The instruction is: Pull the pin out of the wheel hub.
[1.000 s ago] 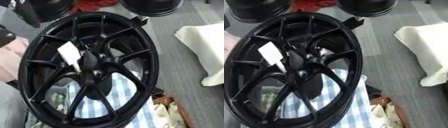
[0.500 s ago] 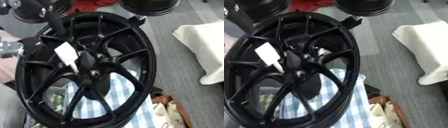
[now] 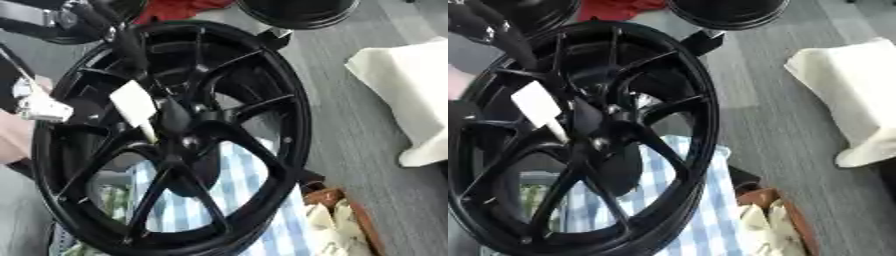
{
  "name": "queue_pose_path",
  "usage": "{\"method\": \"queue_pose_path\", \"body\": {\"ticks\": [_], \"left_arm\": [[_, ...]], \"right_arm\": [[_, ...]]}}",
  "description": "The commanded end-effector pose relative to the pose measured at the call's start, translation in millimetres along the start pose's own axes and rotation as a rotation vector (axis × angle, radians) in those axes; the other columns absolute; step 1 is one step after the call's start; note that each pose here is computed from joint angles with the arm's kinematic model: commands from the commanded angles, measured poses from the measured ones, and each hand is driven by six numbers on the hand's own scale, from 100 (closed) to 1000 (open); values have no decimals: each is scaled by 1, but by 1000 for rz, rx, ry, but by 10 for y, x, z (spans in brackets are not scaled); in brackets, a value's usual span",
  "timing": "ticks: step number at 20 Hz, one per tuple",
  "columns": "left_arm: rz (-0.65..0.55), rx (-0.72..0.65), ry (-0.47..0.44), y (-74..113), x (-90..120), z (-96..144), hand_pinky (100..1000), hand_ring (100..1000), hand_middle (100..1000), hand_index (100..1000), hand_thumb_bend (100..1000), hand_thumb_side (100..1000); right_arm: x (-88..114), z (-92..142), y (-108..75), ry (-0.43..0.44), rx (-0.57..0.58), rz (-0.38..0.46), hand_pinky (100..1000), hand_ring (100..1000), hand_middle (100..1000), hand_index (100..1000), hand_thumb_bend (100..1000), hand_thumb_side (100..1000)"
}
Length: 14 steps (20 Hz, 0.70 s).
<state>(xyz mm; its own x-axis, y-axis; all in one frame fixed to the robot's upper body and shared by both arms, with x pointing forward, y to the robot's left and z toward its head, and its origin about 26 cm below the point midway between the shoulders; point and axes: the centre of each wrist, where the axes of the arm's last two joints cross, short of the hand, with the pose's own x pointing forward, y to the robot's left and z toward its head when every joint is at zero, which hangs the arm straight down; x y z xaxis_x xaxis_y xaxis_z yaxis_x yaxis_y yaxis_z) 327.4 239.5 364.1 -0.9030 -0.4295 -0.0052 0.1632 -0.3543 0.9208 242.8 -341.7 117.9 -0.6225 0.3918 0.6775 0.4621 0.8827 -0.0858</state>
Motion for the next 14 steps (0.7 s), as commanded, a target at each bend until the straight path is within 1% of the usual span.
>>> {"method": "queue_pose_path", "body": {"ticks": [1,6,12,14], "left_arm": [[-34,-13,8,34,-55,8,828,810,793,895,420,371],[-21,-23,10,-2,-159,-96,827,810,795,902,427,368],[0,-40,19,-79,-292,-200,822,808,790,887,402,375],[9,-50,20,-119,-334,-231,822,807,788,882,398,368]], "right_arm": [[53,-50,2,-21,2,-13,816,718,751,648,100,437],[52,-41,22,-13,-2,-23,816,717,751,647,100,447],[52,-39,42,-10,-6,-32,817,717,752,647,100,444],[52,-38,49,-8,-8,-35,817,718,752,647,100,457]]}}
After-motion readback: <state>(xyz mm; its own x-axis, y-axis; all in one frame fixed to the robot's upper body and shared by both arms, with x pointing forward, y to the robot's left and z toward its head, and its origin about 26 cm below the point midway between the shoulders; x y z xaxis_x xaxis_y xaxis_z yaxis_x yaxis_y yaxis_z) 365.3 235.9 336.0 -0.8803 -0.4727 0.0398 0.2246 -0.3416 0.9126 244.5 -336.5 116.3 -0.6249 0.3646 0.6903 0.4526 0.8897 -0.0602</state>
